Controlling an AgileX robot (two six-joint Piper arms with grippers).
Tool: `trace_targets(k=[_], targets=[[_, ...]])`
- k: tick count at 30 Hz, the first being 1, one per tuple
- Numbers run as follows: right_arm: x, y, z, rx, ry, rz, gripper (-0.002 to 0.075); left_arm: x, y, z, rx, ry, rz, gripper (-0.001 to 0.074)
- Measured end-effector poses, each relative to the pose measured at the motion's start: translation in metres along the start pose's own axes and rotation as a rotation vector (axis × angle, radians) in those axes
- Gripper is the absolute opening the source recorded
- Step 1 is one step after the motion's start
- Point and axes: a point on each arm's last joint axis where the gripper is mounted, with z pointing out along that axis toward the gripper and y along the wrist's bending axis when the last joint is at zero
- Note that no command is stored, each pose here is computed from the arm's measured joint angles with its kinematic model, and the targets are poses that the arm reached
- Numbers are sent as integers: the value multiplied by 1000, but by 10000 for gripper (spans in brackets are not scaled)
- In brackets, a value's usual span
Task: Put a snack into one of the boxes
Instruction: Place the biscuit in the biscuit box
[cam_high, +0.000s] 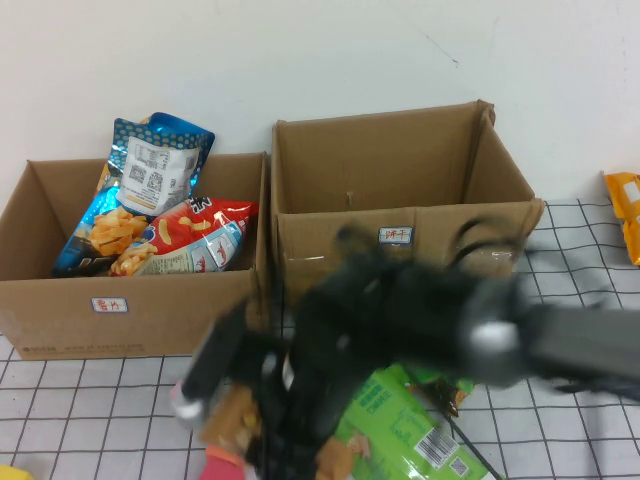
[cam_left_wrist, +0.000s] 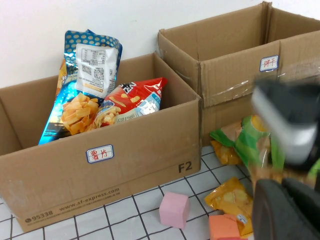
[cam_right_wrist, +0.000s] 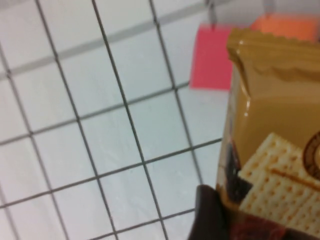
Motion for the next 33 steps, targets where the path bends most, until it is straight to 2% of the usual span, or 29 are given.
trace_targets(k=[3, 7, 10, 14, 21, 25, 28, 33], targets=[[-6, 3, -51, 45, -97, -23, 459, 0, 0, 0, 0, 0, 0, -1], [-6, -2, -116, 176, -248, -52, 459, 0, 0, 0, -1, 1, 2, -1], [-3, -23, -148, 328, -368, -8, 459, 0, 0, 0, -1, 1, 2, -1], [2, -68, -170, 520, -530, 127, 459, 0, 0, 0, 0, 0, 0, -1], [16, -145, -163, 638, -784, 294, 459, 0, 0, 0, 0, 0, 0, -1], [30, -182, -132, 648, -814, 362, 459, 0, 0, 0, 0, 0, 0, -1], [42, -202, -109, 644, -790, 416, 464, 0, 0, 0, 0, 0, 0, -1], [59, -221, -91, 645, -752, 479, 568, 0, 0, 0, 0, 0, 0, -1]])
